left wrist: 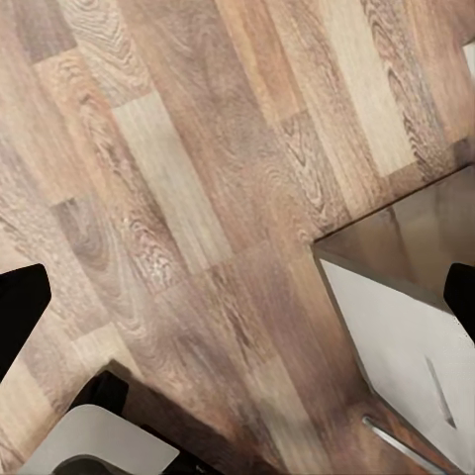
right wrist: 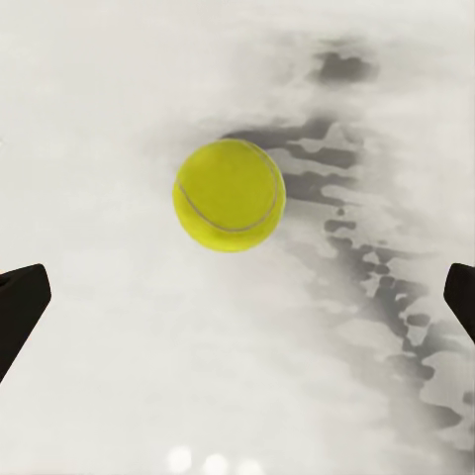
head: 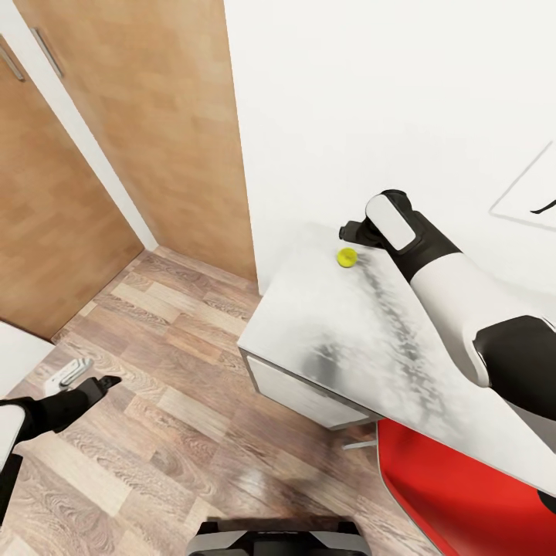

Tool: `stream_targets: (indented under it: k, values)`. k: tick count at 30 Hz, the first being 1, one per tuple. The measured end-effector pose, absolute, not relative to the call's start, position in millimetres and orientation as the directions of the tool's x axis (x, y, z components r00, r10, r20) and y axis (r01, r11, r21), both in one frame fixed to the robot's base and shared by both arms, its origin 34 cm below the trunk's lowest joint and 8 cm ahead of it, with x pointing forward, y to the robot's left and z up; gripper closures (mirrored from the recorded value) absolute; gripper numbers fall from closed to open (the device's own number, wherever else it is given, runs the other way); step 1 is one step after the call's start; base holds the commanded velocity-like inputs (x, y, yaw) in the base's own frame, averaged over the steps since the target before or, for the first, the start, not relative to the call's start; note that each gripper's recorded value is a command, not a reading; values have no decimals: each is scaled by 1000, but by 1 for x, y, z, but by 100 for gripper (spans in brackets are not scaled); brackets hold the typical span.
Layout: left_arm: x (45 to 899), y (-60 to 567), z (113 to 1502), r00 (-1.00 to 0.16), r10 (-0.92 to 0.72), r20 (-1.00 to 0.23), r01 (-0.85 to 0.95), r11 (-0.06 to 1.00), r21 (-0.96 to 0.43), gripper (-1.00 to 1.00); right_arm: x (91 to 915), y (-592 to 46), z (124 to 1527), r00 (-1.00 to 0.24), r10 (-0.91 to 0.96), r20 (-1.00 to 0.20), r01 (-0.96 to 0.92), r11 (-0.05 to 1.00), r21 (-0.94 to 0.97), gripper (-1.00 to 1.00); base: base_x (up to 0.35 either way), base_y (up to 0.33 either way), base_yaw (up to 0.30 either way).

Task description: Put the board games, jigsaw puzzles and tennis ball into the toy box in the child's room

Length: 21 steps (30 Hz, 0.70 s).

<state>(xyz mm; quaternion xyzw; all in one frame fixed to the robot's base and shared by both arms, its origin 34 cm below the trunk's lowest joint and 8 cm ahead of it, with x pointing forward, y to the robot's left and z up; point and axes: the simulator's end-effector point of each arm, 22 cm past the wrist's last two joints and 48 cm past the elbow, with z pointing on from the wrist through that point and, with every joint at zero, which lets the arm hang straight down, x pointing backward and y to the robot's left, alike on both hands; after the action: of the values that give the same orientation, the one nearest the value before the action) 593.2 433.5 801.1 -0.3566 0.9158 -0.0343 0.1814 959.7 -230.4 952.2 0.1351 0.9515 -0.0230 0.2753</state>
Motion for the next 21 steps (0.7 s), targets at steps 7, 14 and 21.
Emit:
stream_targets:
  k: [7, 14, 21]
  values:
    - [594, 430, 798, -684, -664, -302, -638, 745, -192, -100, 962, -231, 953, -809, 246, -533, 271, 962, 31, -100, 0, 0, 0]
    - [593, 429, 794, -687, -664, -295, -639, 746, -189, -100, 970, -232, 960, -802, 247, -543, 273, 961, 33, -100, 0, 0, 0]
    - [590, 428, 789, -692, -663, -288, -640, 747, -182, -100, 978, -232, 965, -795, 249, -553, 275, 961, 36, -100, 0, 0, 2]
